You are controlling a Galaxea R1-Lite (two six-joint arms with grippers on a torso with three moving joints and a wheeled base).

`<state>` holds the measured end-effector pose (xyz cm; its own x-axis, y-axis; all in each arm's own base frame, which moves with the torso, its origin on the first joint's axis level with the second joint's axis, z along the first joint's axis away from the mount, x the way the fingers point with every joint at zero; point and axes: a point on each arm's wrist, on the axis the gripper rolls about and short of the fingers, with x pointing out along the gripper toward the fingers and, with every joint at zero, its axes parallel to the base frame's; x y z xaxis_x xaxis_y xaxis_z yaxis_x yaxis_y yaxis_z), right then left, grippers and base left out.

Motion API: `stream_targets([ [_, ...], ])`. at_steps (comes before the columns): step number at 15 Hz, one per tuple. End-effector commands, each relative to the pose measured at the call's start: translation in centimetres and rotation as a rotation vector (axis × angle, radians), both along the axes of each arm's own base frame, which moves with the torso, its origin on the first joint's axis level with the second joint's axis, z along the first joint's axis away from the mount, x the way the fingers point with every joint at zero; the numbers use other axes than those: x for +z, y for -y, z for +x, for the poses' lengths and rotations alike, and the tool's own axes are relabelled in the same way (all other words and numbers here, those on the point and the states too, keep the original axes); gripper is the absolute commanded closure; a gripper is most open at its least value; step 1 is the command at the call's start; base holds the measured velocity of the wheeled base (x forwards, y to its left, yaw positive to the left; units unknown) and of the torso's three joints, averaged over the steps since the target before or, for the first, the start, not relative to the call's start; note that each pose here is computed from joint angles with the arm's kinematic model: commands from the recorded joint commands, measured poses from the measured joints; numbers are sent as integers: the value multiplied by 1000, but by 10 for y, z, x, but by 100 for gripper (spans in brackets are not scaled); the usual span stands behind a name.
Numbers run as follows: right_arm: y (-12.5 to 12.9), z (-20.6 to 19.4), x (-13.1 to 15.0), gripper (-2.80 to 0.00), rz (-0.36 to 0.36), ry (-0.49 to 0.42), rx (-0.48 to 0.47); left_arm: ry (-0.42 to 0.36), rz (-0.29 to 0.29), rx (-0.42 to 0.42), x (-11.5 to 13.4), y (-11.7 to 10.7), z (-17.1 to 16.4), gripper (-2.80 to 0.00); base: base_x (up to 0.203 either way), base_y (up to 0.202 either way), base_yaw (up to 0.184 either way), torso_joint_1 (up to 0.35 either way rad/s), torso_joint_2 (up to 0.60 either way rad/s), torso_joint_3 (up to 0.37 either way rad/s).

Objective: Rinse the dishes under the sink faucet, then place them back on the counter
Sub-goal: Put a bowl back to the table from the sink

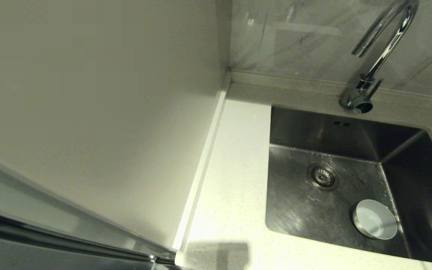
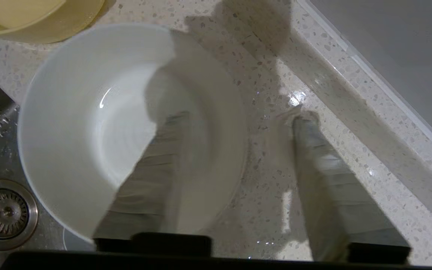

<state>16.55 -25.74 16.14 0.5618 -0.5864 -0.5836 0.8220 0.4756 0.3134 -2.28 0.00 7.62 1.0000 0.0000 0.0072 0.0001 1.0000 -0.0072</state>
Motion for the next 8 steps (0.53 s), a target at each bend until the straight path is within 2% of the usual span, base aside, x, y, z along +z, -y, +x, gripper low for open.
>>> stream_targets([
  [1, -2, -1, 4, -280, -11, 10, -1, -3, 0, 0, -1, 0, 0, 0, 0, 0, 0, 0, 0, 0],
  [4, -9, -6, 18, -280, -52, 33, 1, -3, 0, 0, -1, 0, 0, 0, 0, 0, 0, 0, 0, 0],
  [8, -33, -15, 46, -280, -158, 51, 39, -3, 0, 0, -1, 0, 0, 0, 0, 0, 0, 0, 0, 0],
])
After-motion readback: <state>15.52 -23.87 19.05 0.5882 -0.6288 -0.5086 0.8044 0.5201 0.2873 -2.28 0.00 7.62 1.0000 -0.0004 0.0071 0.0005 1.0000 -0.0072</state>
